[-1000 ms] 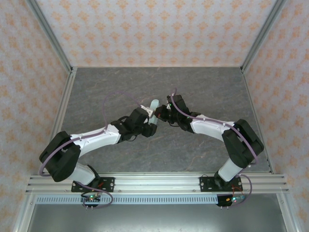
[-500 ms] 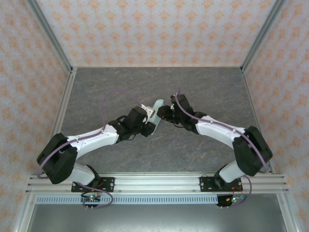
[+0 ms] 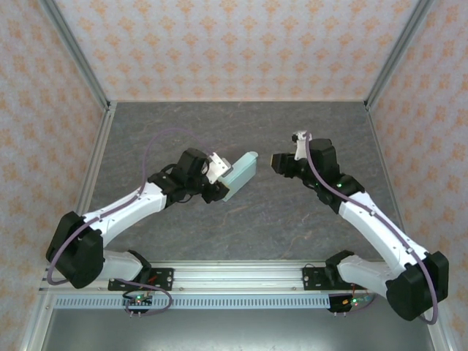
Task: Fold the paper box
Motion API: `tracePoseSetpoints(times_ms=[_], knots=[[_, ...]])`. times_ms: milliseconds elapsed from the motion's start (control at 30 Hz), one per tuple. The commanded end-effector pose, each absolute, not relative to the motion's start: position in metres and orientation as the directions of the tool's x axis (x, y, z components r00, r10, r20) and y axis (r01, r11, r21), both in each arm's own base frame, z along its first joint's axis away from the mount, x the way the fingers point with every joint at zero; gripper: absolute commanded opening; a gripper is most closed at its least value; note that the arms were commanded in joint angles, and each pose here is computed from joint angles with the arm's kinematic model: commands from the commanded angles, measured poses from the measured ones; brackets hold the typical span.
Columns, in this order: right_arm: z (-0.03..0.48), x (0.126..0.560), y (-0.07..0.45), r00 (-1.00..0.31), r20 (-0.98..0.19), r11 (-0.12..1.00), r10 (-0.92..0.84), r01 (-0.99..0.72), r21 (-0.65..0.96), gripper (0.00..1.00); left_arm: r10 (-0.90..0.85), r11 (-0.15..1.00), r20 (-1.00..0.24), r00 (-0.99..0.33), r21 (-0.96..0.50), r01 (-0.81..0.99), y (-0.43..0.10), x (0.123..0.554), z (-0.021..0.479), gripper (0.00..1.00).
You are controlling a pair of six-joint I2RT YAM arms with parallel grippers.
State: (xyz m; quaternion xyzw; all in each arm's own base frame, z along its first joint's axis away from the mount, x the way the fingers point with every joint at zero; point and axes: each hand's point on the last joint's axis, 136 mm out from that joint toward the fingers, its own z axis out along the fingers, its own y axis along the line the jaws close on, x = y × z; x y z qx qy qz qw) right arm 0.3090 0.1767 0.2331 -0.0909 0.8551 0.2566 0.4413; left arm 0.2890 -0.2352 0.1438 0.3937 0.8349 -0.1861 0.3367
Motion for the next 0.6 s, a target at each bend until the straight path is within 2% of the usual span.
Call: tracePoseSetpoints(times_ms=[0, 67, 167, 333, 567], knots=[[0.224, 0.301, 0.181, -0.497, -0.865, 0.82, -0.076, -0.524, 0.229, 0.44, 0.654, 0.418, -0.693, -0.302, -0.002, 0.909, -0.239, 0.273, 0.144, 0.4], [0.225, 0.297, 0.182, -0.428, -0.9, 0.801, -0.08, -0.565, 0.197, 0.45, 0.669, 0.364, -0.698, -0.254, 0.01, 0.931, -0.238, 0.271, 0.144, 0.4], [0.223, 0.296, 0.172, -0.368, -0.928, 0.826, -0.051, -0.538, 0.168, 0.47, 0.687, 0.304, -0.7, -0.195, 0.034, 0.952, -0.231, 0.272, 0.144, 0.42], [0.187, 0.289, 0.173, -0.418, -0.895, 0.83, -0.158, -0.547, 0.11, 0.48, 0.717, 0.227, -0.684, -0.134, 0.048, 0.973, -0.224, 0.274, 0.14, 0.45], [0.162, 0.286, 0.181, -0.357, -0.892, 0.834, -0.277, -0.551, -0.039, 0.49, 0.713, 0.144, -0.691, -0.121, -0.025, 0.989, -0.225, 0.275, 0.136, 0.46]])
